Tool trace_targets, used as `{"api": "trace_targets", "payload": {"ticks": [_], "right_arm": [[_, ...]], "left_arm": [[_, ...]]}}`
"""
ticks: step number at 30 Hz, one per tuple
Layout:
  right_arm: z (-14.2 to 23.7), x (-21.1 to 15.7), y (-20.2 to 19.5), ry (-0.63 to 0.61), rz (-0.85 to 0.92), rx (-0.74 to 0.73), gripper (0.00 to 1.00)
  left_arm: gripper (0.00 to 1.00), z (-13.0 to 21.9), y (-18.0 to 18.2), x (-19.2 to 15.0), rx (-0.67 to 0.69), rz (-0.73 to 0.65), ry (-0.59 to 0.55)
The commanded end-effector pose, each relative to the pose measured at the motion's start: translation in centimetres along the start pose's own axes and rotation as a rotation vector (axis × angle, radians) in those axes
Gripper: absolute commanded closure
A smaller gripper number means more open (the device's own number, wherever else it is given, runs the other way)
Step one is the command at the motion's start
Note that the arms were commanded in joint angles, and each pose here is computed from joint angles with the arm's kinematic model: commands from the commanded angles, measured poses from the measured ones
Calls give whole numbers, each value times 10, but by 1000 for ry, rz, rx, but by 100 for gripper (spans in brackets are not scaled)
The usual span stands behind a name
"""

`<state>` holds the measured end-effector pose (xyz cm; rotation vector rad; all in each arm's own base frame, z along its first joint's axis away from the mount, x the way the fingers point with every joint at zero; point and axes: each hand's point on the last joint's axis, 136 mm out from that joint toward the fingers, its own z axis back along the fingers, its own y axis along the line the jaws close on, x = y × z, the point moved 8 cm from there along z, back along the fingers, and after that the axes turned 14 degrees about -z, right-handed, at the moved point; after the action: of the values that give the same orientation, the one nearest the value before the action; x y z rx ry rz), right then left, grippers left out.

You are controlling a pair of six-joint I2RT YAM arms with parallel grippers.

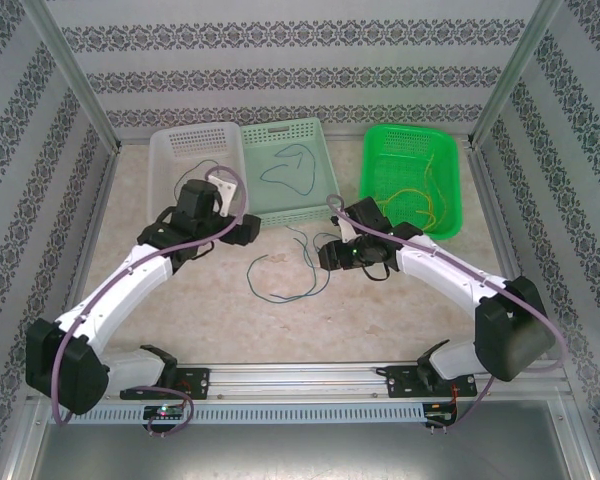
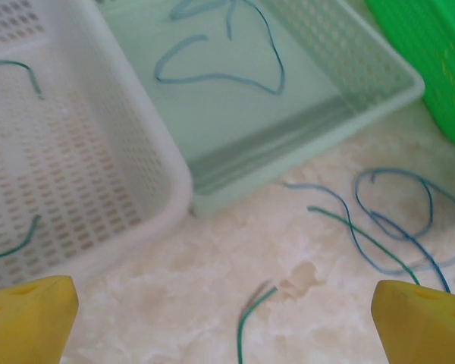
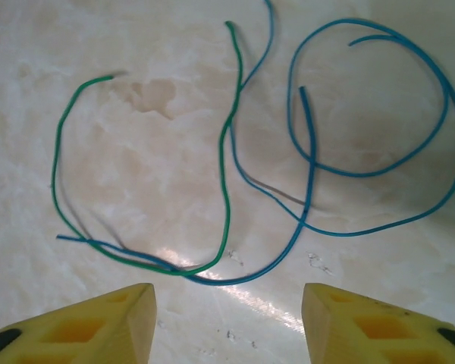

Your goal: Untangle the cables

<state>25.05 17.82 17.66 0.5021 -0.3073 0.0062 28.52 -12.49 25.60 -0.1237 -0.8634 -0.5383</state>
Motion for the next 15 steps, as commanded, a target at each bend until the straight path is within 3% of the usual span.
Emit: {"api": "trace_targets", "payload": {"ticks": [1,8,12,15], "right_arm": [[-1,4,-12,-43,-56,-90,40],[12,13,-29,-126,-158,-81,39],[20,10,-36,-159,-187,-101,37],[26,5,-42,-184,-208,-115,35]], "left_arm": [[0,0,-33,-11,-122,-156,69],[5,-29,-102,-29,-298,-346,213],[15,-56,-132,-28,-380,-267,285],[17,-71,-144,-35,-398,-193,335]]}}
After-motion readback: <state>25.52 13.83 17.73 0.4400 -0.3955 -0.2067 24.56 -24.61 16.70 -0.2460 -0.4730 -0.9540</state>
